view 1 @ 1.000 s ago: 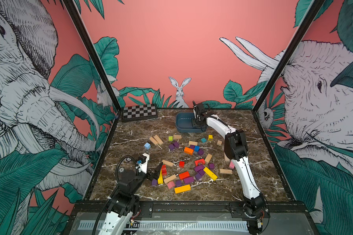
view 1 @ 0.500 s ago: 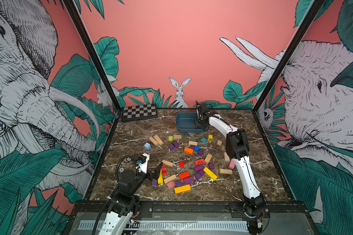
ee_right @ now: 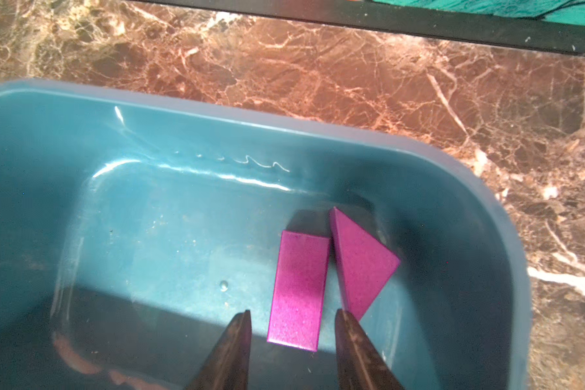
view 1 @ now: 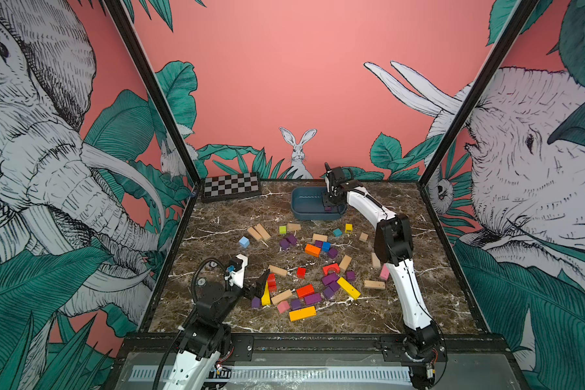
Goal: Pick purple bricks into the storage bin
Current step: Place the building block in the storage box, then pick up the building block from the center of the board.
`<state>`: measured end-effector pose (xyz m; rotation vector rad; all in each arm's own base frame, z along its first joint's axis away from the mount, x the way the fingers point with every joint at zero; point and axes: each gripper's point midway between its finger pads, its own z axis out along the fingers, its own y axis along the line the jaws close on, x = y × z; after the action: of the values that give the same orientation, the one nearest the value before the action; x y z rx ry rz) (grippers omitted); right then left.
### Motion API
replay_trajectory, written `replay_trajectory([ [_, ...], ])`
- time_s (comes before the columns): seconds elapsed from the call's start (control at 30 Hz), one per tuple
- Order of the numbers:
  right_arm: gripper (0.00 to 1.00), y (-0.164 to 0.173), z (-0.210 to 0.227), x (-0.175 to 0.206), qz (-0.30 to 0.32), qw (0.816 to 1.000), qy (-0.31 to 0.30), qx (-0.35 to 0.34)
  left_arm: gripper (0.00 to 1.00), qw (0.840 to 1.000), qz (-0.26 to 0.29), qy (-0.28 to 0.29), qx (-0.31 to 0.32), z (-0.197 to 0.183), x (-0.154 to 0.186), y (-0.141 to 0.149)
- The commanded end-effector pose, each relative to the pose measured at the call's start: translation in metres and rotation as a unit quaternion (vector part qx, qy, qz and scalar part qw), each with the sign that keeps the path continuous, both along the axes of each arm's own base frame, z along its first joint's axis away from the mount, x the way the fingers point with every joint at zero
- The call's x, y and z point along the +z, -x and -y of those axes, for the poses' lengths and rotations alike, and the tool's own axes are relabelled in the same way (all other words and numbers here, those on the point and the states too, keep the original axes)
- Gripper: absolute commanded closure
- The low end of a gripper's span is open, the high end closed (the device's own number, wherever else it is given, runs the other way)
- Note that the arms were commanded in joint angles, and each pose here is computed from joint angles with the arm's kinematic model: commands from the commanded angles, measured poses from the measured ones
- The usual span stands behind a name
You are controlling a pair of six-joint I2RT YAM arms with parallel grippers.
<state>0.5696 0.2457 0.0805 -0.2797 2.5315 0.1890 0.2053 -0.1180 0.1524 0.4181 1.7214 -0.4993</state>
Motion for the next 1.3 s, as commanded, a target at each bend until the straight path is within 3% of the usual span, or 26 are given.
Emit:
replay_trajectory([
  [0.0, 0.57, 0.004, 0.001, 0.057, 0.04, 0.999, -0.011, 0.011, 0.01, 1.0, -0.004, 0.002, 0.001, 0.0, -0.002, 0.0],
  [0.23, 0.54, 0.032, 0.01, 0.095, 0.08, 0.997, -0.006, 0.011, 0.01, 1.0, -0.006, 0.002, 0.001, 0.0, -0.003, 0.001],
  [0.47, 0.53, 0.092, 0.02, 0.105, 0.082, 0.996, 0.001, 0.022, 0.01, 1.0, -0.005, 0.002, -0.007, 0.002, -0.003, 0.002],
  [0.93, 0.53, 0.259, 0.064, 0.02, 0.013, 1.0, 0.01, 0.018, 0.01, 1.0, -0.006, 0.002, 0.014, -0.004, -0.002, -0.001],
  [1.1, 0.52, 0.293, 0.089, -0.008, 0.009, 1.0, 0.003, -0.014, 0.01, 1.0, -0.011, 0.001, 0.01, -0.003, -0.002, 0.0],
  [1.27, 0.52, 0.312, 0.096, -0.01, 0.009, 1.0, -0.003, -0.019, 0.01, 1.0, -0.005, 0.002, 0.008, -0.002, -0.001, 0.0],
])
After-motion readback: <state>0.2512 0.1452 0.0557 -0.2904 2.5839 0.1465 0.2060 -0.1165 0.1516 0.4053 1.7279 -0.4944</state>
